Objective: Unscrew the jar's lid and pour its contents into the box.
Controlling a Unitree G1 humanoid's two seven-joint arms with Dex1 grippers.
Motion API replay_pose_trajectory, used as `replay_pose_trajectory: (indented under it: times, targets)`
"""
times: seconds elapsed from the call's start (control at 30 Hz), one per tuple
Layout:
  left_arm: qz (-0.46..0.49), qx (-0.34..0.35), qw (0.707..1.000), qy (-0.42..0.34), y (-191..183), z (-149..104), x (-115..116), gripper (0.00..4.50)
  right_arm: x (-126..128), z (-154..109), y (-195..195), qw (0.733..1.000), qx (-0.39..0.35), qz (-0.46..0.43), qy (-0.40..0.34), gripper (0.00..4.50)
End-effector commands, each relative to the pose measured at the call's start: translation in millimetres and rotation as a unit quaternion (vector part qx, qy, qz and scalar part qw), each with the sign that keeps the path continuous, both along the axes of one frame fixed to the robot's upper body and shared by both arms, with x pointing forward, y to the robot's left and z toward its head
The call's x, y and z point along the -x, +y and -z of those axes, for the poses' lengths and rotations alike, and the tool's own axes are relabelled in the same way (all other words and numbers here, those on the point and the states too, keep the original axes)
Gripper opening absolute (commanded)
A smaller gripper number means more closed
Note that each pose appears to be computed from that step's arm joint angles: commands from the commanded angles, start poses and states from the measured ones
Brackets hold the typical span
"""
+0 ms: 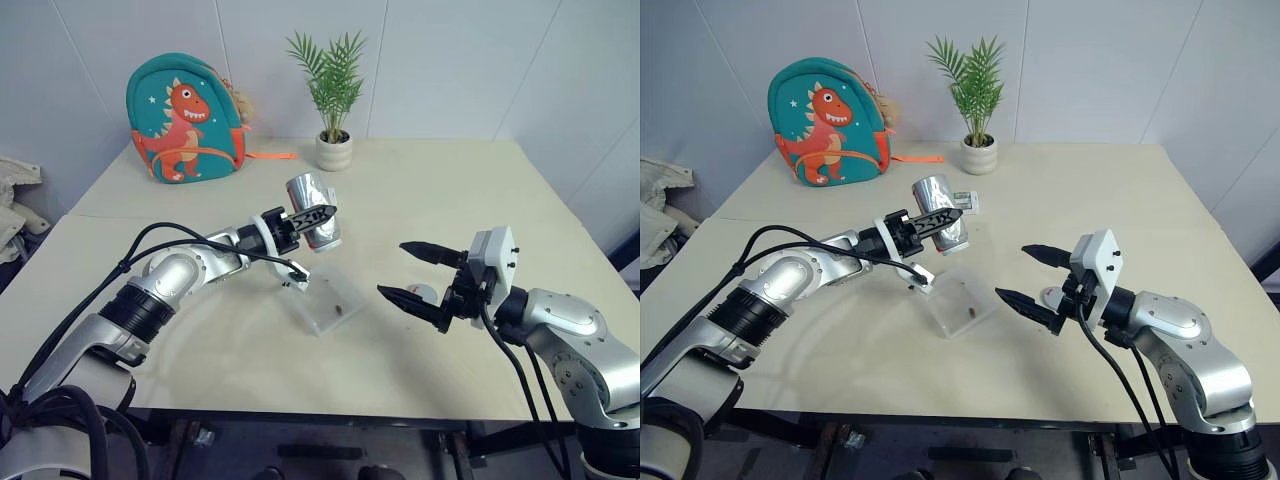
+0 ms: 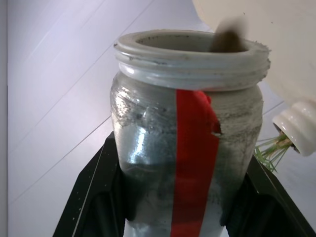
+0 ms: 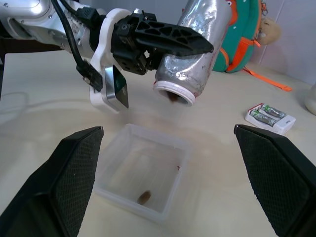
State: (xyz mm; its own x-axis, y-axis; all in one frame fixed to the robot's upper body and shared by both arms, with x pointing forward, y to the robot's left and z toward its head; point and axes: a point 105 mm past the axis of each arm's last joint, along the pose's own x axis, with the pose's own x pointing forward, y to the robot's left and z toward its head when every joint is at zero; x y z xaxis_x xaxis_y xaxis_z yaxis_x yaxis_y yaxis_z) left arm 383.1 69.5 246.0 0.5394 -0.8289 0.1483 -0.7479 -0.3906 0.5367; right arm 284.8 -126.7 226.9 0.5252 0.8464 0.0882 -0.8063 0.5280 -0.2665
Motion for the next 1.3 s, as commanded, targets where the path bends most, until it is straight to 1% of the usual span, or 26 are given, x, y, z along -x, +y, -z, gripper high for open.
replay_pose_trajectory:
  times: [0.03, 0.13, 0.2, 0.27, 0.37, 0.4, 0.43, 0.47, 0.53, 0.57, 0.6, 0.63, 0.7, 0.77, 0.83, 0.9, 0.97, 1.0, 1.03, 1.1, 1.13, 1.17, 1.2, 1.27, 1.3]
  targets:
    - [-0.005, 0.005, 1.000, -0.029, 6, -9, -1, 1.97, 5, -11, 2, 1.000, -0.012, -0.001, -0.026, 4.48]
    - [-0.026, 0.018, 0.999, -0.018, 11, -13, -8, 1.97, 4, -11, 2, 1.000, -0.016, 0.000, -0.027, 4.48]
    - [-0.030, 0.025, 0.999, -0.024, 14, -17, -9, 1.97, 3, -12, 3, 0.999, -0.018, 0.000, -0.027, 4.48]
    - [-0.046, 0.061, 0.997, 0.009, 21, -21, -13, 1.97, 3, -12, 4, 0.999, -0.021, -0.002, -0.026, 4.48]
    - [-0.062, 0.163, 0.979, 0.108, 35, -24, -18, 1.97, 2, -12, 4, 0.999, -0.022, -0.004, -0.025, 4.48]
    - [-0.062, 0.206, 0.964, 0.157, 38, -23, -19, 1.97, 2, -12, 4, 0.999, -0.023, -0.006, -0.024, 4.48]
    - [-0.058, 0.237, 0.951, 0.191, 41, -24, -19, 1.97, 1, -12, 4, 0.999, -0.024, -0.007, -0.023, 4.48]
    - [-0.058, 0.283, 0.930, 0.227, 46, -27, -20, 1.97, 1, -12, 4, 0.999, -0.024, -0.008, -0.023, 4.48]
    - [-0.062, 0.409, 0.843, 0.344, 62, -27, -27, 1.97, 1, -13, 6, 0.999, -0.024, -0.015, -0.022, 4.48]
    - [-0.056, 0.468, 0.785, 0.403, 70, -25, -29, 1.97, 0, -13, 7, 0.999, -0.024, -0.020, -0.021, 4.48]
    - [-0.055, 0.511, 0.723, 0.462, 76, -18, -31, 1.97, 0, -14, 8, 0.999, -0.025, -0.025, -0.020, 4.48]
    - [-0.044, 0.542, 0.681, 0.491, 82, -17, -30, 1.97, 0, -14, 10, 0.999, -0.024, -0.031, -0.020, 4.48]
    - [-0.035, 0.594, 0.610, 0.524, 94, -15, -31, 1.97, 0, -14, 12, 0.999, -0.020, -0.041, -0.019, 4.48]
    - [-0.033, 0.638, 0.548, 0.540, 107, -9, -32, 1.97, -1, -15, 15, 0.998, -0.016, -0.053, -0.020, 4.48]
    - [-0.027, 0.679, 0.472, 0.562, 116, 0, -33, 1.97, -2, -17, 18, 0.998, -0.013, -0.064, -0.022, 4.48]
    - [0.023, 0.746, 0.350, 0.566, 135, 8, -33, 1.97, -3, -20, 24, 0.996, -0.010, -0.082, -0.026, 4.48]
    - [0.042, 0.799, 0.243, 0.548, 160, 23, -34, 1.97, -3, -21, 28, 0.995, -0.003, -0.101, -0.026, 4.48]
    - [0.031, 0.811, 0.228, 0.538, 169, 30, -34, 1.97, -4, -22, 30, 0.994, 0.001, -0.108, -0.027, 4.48]
    - [0.021, 0.814, 0.241, 0.528, 176, 34, -33, 1.97, -5, -23, 32, 0.993, 0.004, -0.115, -0.029, 4.48]
    - [0.020, 0.830, 0.258, 0.494, 193, 38, -30, 1.97, -6, -24, 36, 0.991, 0.008, -0.126, -0.034, 4.48]
    - [0.018, 0.842, 0.253, 0.476, 204, 43, -30, 1.97, -6, -25, 39, 0.991, 0.009, -0.131, -0.036, 4.48]
    - [0.012, 0.854, 0.241, 0.461, 213, 49, -31, 1.97, -7, -26, 40, 0.990, 0.009, -0.136, -0.038, 4.48]
    - [0.003, 0.852, 0.244, 0.463, 215, 55, -32, 1.97, -7, -26, 42, 0.989, 0.009, -0.139, -0.039, 4.48]
    - [-0.008, 0.841, 0.264, 0.472, 215, 62, -34, 1.97, -7, -27, 44, 0.989, 0.009, -0.144, -0.040, 4.48]
    - [-0.013, 0.842, 0.264, 0.471, 217, 66, -35, 1.97, -8, -27, 45, 0.989, 0.008, -0.145, -0.041, 4.48]
